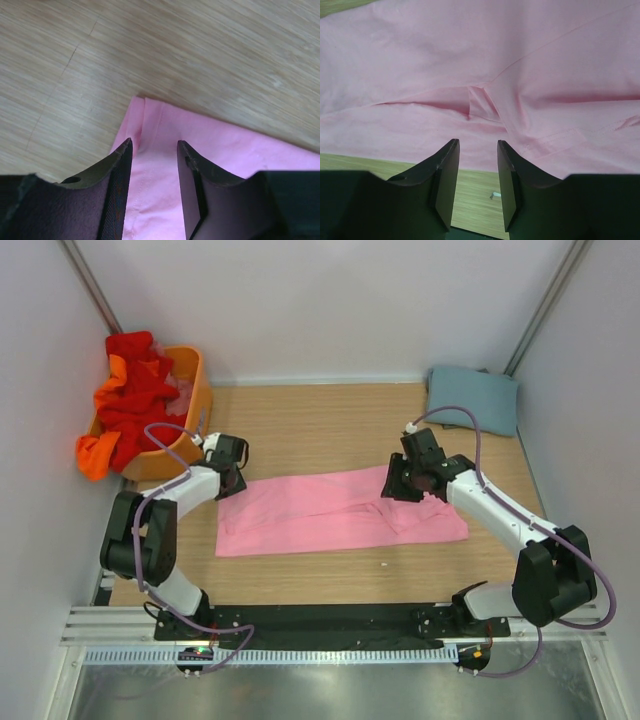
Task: Fold and stack the t-shirts
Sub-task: Fold the tshirt
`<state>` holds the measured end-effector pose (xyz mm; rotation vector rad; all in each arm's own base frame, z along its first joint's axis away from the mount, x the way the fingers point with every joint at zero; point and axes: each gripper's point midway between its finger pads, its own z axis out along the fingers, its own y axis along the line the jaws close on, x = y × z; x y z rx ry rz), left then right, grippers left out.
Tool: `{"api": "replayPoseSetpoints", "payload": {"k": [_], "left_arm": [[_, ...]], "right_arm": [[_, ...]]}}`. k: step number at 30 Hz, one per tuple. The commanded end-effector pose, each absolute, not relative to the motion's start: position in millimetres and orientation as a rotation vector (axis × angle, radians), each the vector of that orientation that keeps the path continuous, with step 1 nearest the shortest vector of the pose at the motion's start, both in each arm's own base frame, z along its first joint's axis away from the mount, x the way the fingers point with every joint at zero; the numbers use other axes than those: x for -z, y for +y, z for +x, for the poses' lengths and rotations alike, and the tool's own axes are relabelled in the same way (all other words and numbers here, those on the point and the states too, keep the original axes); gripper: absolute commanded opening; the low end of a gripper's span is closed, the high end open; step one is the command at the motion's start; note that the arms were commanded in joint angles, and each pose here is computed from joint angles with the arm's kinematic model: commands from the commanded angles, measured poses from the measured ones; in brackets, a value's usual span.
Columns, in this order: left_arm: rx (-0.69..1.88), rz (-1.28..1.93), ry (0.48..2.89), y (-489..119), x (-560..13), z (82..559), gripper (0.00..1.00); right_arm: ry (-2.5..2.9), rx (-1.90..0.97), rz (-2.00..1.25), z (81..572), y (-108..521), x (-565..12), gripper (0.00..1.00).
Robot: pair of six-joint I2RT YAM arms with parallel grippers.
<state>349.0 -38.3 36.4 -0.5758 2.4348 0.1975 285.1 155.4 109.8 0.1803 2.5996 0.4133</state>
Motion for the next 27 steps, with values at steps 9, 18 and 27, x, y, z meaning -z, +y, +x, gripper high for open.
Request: {"api": "replayPoseSetpoints", "payload": {"k": [9,18,27], "left_arm": [[-0.181,-0.618,2.402,-26.4,-28.1,368.4,0.17],[-0.135,-0.615,2.342,-25.7,-54.2,383.9,0.00],[-0.012,-0.703,2.306,-10.1,-77.9,412.7,0.00]], "right_arm": [[2.579,-0.414,0.126,288.2,159.5,-112.7,0.41],[2.589,-0.376,0.126,287.6,155.1,-106.0,0.40],[2.618,-0.350,0.122,288.4,154.1,-92.1,0.40]]}}
